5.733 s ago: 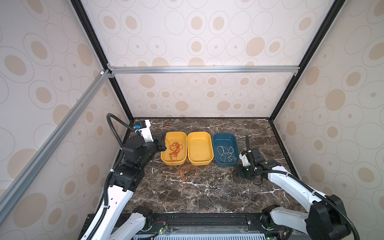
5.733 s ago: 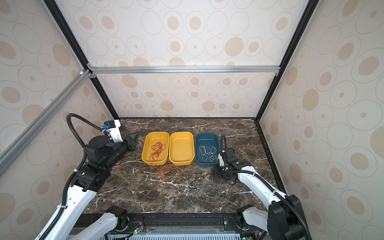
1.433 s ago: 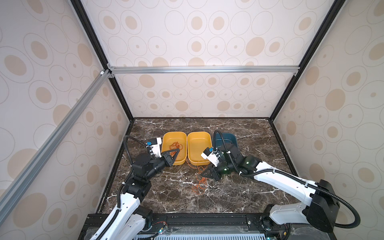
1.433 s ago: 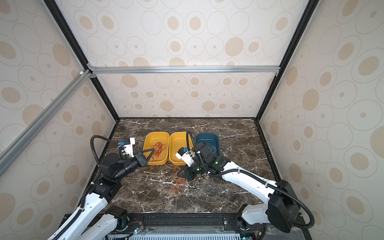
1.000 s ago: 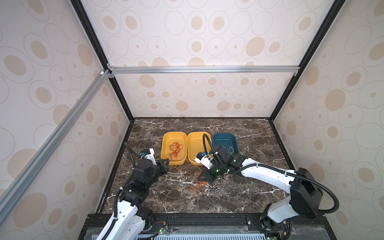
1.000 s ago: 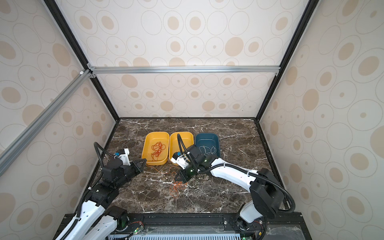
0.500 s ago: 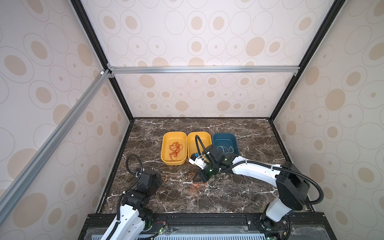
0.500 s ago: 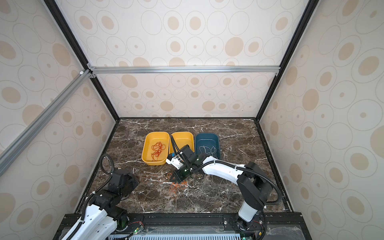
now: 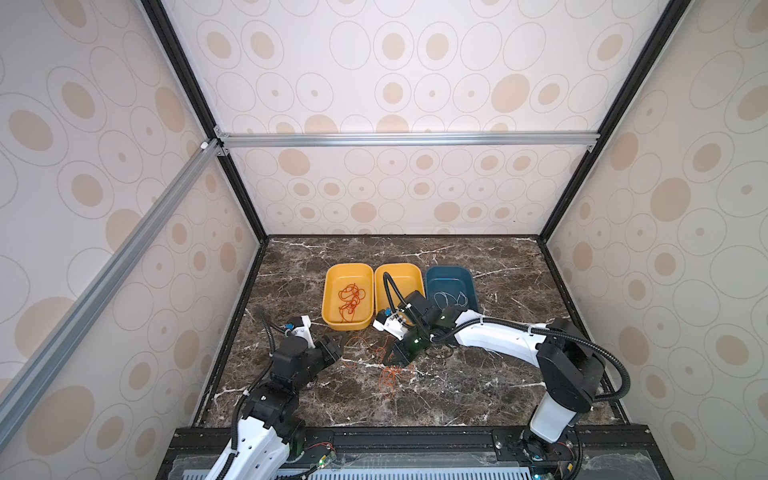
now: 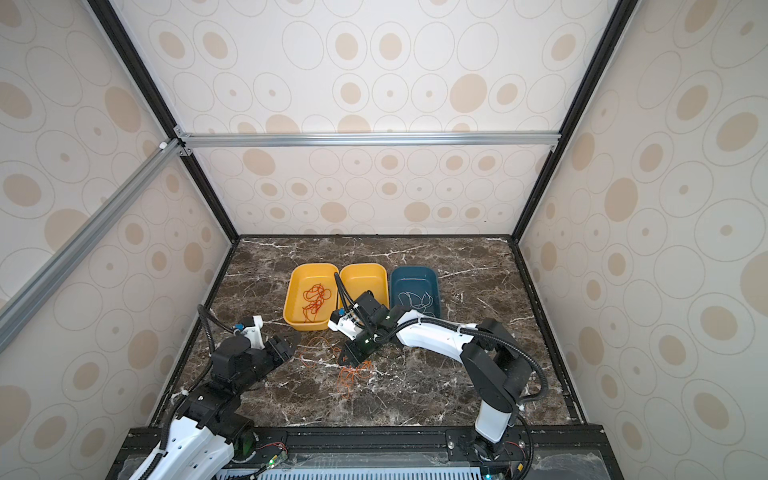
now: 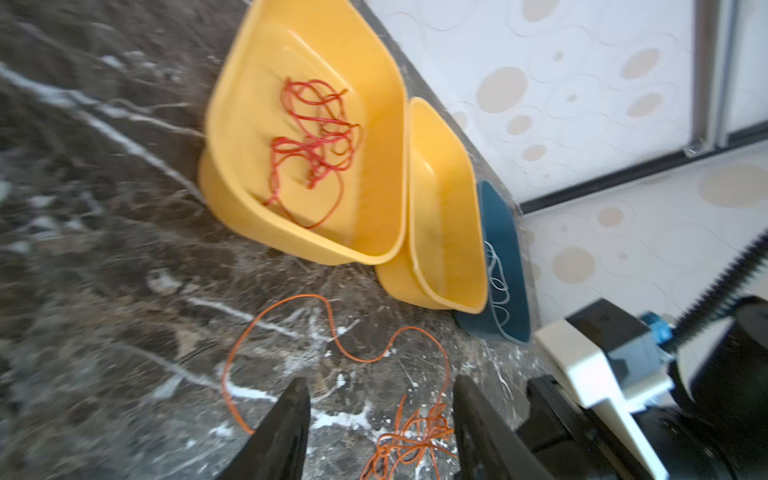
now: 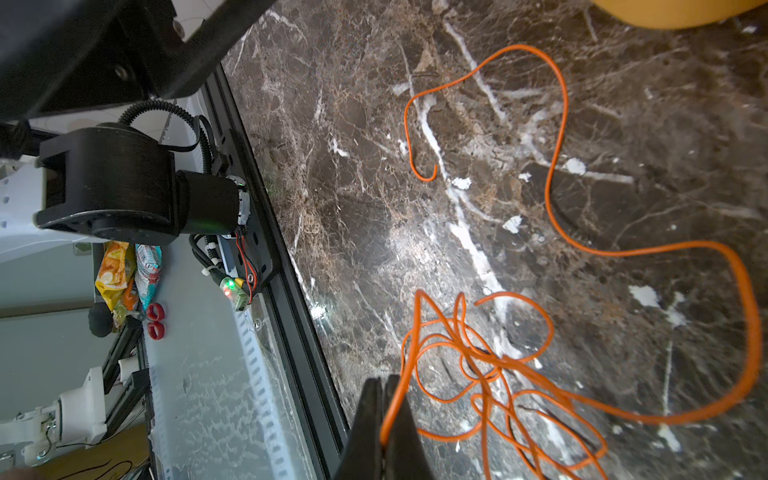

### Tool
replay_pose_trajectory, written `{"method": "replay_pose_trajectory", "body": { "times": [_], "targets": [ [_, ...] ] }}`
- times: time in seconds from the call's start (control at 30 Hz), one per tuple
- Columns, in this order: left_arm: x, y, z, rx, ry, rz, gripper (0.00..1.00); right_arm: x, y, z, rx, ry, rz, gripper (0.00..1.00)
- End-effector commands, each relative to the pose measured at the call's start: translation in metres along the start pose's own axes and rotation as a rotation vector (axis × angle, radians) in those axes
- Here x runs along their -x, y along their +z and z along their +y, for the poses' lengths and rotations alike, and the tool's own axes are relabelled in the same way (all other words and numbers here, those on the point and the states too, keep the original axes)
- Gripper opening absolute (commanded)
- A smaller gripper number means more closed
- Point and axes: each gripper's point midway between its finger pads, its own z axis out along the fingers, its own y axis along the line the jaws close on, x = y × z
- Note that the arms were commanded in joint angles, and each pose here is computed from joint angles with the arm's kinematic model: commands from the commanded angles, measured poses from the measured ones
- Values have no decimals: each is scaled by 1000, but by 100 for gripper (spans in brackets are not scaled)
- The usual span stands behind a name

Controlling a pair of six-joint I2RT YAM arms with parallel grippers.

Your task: Untangle the cables

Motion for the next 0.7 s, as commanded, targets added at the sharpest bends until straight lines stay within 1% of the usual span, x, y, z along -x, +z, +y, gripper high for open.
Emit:
{"method": "replay_pose_trajectory", "body": {
  "times": [0.0,0.13,0.27,0.57,0.67],
  "targets": [
    [-16,6,-37,-187,94,75,54,4,-2,6,38,-15,3,0],
    [-41,15,-53,-252,158,151,51,7,-4,9,74,-2,-6,0],
    [-63,25,-47,-213,208,218,47,9,-7,11,97,6,-17,0],
    [-70,28,-41,-212,225,205,45,10,-6,12,117,11,-11,0],
    [-71,32,-34,-169,240,216,43,10,-6,13,123,10,-11,0]
  ]
}}
